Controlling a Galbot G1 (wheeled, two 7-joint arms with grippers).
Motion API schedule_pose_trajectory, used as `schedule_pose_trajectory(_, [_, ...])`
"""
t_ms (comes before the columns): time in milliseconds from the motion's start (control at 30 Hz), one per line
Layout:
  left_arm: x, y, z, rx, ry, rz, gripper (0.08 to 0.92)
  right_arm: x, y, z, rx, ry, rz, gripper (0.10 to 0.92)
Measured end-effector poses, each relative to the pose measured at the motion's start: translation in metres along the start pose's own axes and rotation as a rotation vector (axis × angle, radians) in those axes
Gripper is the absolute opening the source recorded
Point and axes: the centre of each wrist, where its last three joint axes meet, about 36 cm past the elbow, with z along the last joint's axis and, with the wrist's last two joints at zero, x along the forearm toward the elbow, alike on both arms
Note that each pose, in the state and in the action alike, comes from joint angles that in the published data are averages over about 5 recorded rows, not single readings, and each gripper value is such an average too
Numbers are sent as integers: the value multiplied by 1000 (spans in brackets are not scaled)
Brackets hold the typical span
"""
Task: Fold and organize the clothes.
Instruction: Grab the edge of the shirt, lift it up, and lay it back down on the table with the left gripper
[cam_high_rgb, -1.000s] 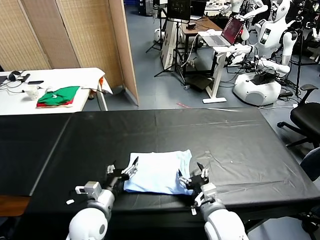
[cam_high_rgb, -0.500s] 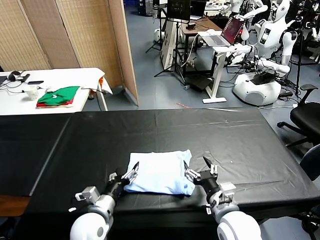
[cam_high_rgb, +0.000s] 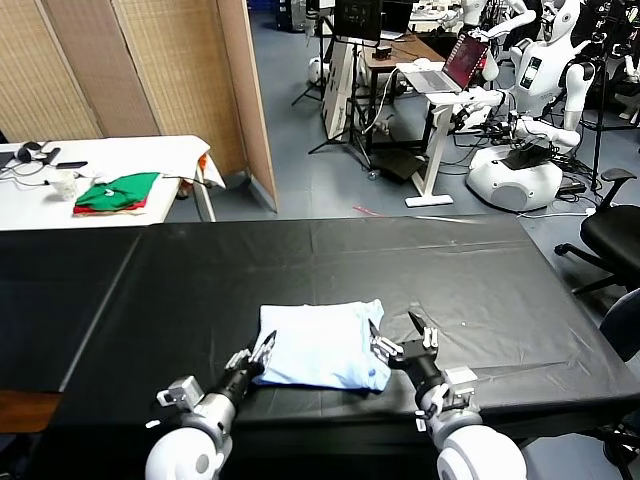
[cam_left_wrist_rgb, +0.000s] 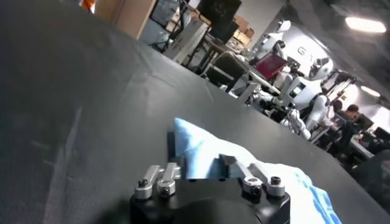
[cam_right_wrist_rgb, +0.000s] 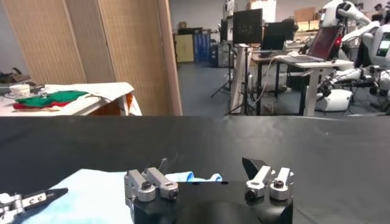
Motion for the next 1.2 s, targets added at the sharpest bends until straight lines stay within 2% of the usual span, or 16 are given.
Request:
schedule_pose_trajectory(100, [-1, -1, -2, 1, 1, -5, 192, 0, 0, 2, 4, 2, 4, 907])
schedule_pose_trajectory(267, [0, -1, -8, -107, -13, -50, 185, 1, -2, 7, 16, 13, 15, 907])
schedule_pose_trajectory(467, [10, 14, -32, -380, -60, -133, 183, -2, -9, 11, 26, 29, 31, 907])
schedule_pose_trajectory(700, [34, 52, -79, -662, -83, -242, 183, -7, -12, 17, 28, 45, 35, 907])
schedule_pose_trajectory(967, [74, 86, -151, -905, -96, -365, 183, -10, -12, 21, 26, 61, 33, 907])
schedule_pose_trajectory(1200, [112, 96, -212, -1086, -117, -481, 183, -13, -10, 27, 14, 73, 29, 907])
